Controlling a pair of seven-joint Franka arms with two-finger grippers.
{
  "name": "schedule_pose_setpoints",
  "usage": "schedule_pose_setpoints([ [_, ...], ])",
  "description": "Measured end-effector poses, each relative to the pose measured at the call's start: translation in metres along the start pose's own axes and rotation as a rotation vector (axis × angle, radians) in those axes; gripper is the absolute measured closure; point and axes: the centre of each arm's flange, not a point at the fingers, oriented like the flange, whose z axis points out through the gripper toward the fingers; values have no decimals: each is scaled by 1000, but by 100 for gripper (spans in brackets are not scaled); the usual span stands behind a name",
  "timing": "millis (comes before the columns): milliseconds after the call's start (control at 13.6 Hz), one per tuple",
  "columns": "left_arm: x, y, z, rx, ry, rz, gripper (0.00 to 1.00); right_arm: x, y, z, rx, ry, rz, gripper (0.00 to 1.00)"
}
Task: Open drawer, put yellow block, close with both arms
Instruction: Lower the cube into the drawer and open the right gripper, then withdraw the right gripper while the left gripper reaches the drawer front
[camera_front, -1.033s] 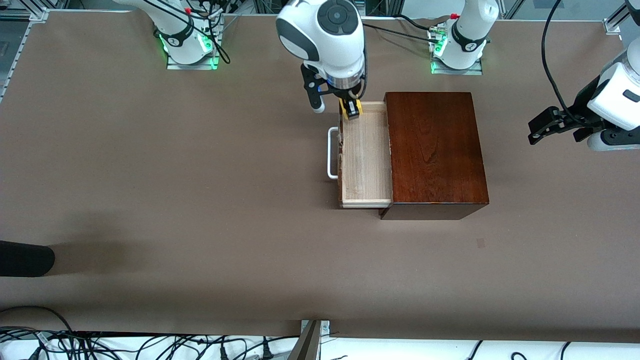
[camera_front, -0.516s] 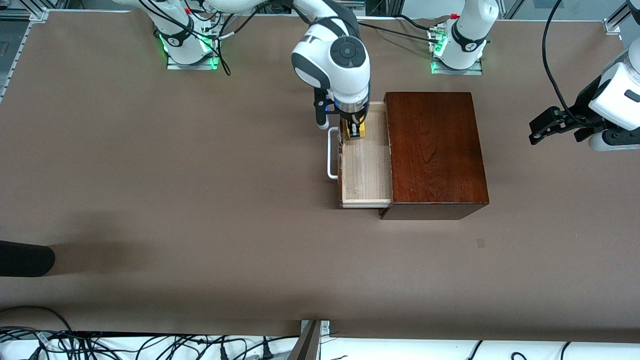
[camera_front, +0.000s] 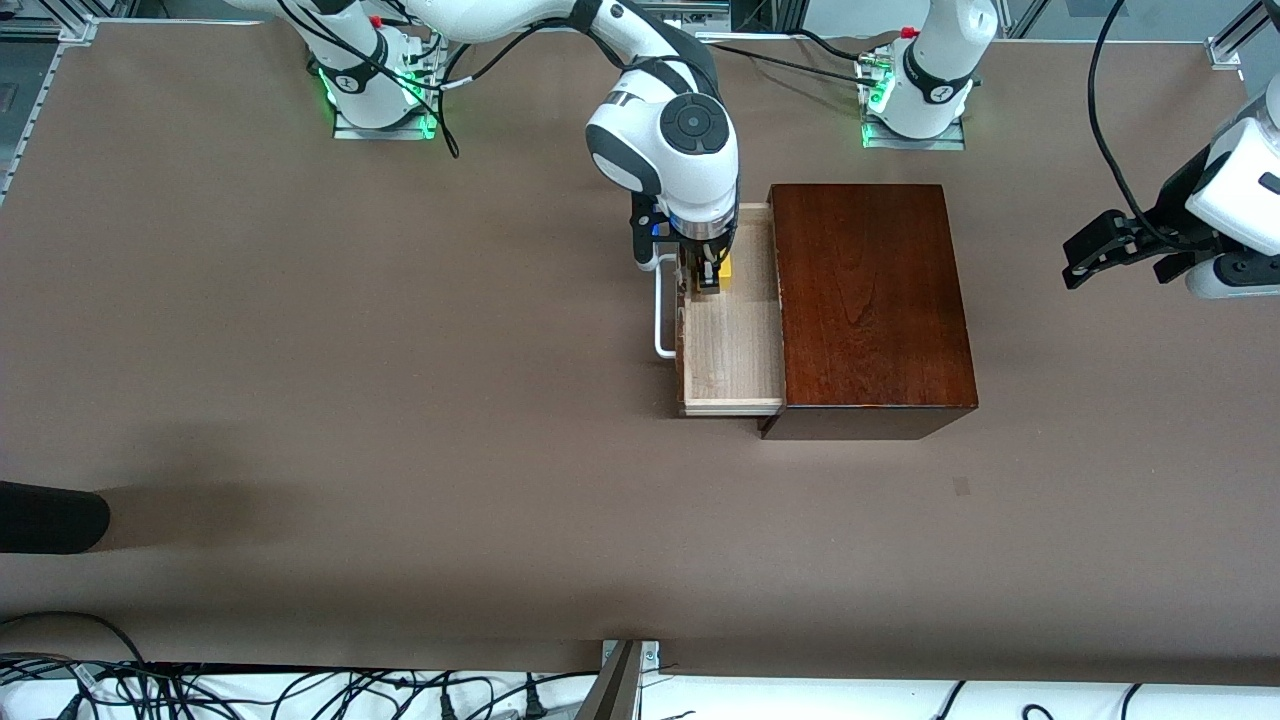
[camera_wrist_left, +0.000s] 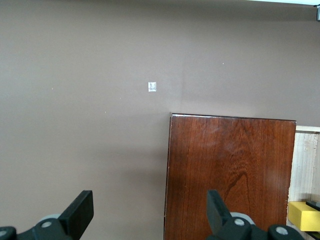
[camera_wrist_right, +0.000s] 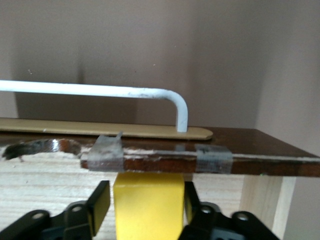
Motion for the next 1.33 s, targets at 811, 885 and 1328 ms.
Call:
schedule_pose_setpoints([
  [811,-16,56,10,-5,-79,103,0,96,-70,-186,-93,135,-447,0],
  [885,-13,56,21,3,-102,103,0,119,-82,-196,-111,147,-538,0],
  [1328,1,57,65,33,-196,95,0,274,-129,-255,-172,161,-934,0],
])
